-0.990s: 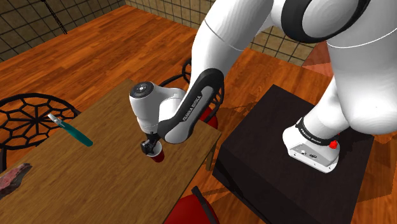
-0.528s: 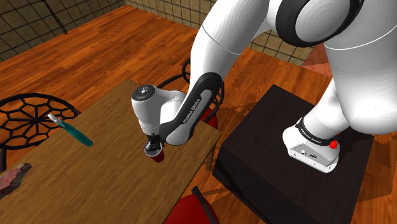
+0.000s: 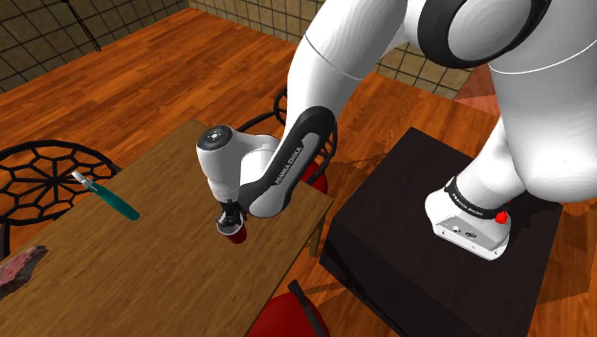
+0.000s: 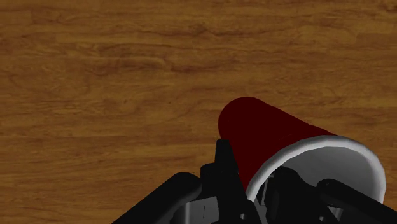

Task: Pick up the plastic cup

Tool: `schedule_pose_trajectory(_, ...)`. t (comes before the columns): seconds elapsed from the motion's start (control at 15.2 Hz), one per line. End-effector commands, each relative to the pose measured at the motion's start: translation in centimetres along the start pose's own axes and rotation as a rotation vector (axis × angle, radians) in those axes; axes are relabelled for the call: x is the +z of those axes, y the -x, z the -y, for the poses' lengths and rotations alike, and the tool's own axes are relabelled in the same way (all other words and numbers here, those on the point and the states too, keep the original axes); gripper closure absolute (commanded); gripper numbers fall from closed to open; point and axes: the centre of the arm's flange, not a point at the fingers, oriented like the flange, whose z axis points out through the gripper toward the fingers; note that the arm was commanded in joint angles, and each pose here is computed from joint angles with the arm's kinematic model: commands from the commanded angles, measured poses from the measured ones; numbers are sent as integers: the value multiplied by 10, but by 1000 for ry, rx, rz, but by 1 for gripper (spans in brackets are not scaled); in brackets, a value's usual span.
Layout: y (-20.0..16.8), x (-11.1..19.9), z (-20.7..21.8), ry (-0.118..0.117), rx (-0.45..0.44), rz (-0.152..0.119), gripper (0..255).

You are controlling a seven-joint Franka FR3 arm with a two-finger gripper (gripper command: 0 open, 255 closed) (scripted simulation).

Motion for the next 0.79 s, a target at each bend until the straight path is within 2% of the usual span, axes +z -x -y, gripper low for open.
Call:
schedule_pose_trajectory(0.0,1,-10,1,0,0,0,255)
schedule_pose_trajectory(0.73,2,-68,7,0,0,0,255)
